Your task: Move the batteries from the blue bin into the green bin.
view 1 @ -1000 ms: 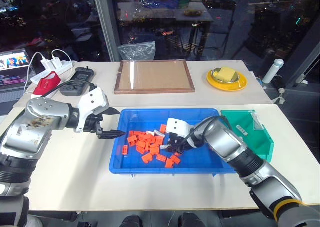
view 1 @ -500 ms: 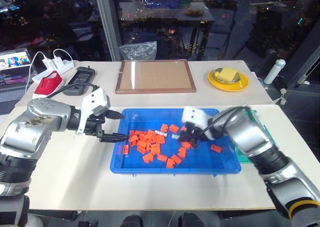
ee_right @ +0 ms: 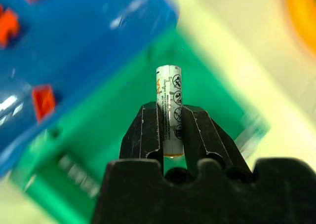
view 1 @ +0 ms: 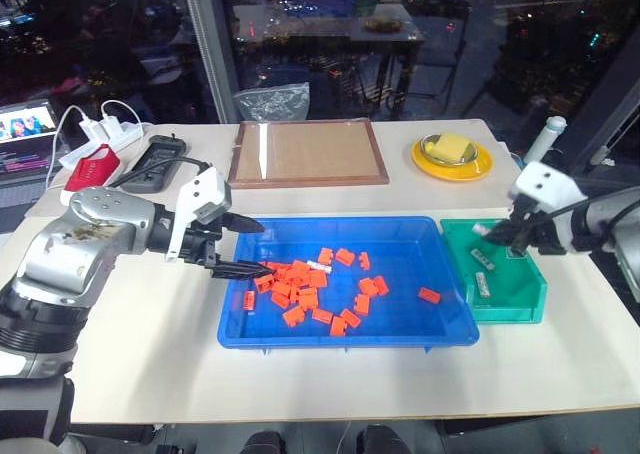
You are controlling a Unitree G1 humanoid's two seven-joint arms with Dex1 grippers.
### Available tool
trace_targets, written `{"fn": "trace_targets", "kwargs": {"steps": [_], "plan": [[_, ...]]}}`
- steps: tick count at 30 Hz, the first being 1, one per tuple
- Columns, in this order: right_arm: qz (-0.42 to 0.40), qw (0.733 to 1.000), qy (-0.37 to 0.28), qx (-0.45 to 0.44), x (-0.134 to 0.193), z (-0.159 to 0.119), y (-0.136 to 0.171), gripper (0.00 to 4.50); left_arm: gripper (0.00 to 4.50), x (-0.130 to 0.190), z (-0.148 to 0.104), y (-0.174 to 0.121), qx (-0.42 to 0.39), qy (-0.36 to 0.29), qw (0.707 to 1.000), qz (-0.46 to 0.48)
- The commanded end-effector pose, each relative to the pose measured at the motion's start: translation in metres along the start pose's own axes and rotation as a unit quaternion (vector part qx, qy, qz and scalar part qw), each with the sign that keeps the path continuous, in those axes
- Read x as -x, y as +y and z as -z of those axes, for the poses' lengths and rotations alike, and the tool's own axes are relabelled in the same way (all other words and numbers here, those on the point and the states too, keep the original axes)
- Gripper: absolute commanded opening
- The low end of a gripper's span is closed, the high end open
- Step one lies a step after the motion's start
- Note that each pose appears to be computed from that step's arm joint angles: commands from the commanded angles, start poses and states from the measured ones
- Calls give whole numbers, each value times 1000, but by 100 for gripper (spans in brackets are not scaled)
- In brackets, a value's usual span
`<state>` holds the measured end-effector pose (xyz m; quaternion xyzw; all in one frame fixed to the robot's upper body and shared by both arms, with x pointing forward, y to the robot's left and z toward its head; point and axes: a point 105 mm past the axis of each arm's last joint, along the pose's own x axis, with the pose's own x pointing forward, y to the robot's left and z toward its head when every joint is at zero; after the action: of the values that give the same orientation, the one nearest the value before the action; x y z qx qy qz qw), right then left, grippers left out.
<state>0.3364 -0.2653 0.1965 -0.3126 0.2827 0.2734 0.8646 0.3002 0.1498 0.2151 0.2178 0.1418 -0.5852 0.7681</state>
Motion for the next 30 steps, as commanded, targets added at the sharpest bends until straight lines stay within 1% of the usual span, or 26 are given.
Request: {"fn": "trace_targets", "kwargs": {"steps": [1,4,6,8,10,13,14,15,16,17,19,20,22,24,27,28,30], "plan": [[13,1000,-7,-22,-2,4,-2,25,450,5,-10,4,-32,-2,999,-9],[21,999,7,-34,-10,14,-3,25,450,6,-8,3,-31,5,999,-9],[29,999,16,-25,-11,15,-6,125,450,6,-7,3,-30,8,999,-10],[40,999,17,-14,-9,14,-11,180,450,6,-7,2,-30,9,999,-11],[66,998,18,3,-6,9,-22,252,450,7,-6,3,-28,11,999,-14],[92,995,-17,41,0,-18,-33,344,450,11,-1,2,-22,20,999,-22],[86,994,-27,62,1,-28,-31,392,450,12,1,3,-17,24,999,-28],[70,994,-40,74,0,-37,-25,422,450,13,2,6,-16,28,999,-38],[49,993,-66,85,-2,-51,-16,447,450,15,4,9,-16,32,998,-50],[29,991,-96,92,-4,-67,-6,447,450,16,6,11,-14,34,998,-59],[-37,979,-170,102,-14,-107,27,447,450,18,9,12,-13,40,997,-65],[-70,973,-193,108,-19,-121,45,447,450,19,10,12,-13,43,997,-66],[-133,959,-222,115,-33,-140,81,447,450,20,12,12,-12,48,996,-70],[-165,954,-220,121,-49,-144,104,447,450,20,13,12,-12,49,996,-71],[-199,952,-197,126,-73,-139,130,447,450,21,14,11,-12,51,996,-73],[-202,952,-181,141,-84,-135,139,447,450,21,14,11,-13,53,996,-74],[-226,948,-173,142,-93,-131,155,447,450,21,14,11,-14,53,996,-77]]}}
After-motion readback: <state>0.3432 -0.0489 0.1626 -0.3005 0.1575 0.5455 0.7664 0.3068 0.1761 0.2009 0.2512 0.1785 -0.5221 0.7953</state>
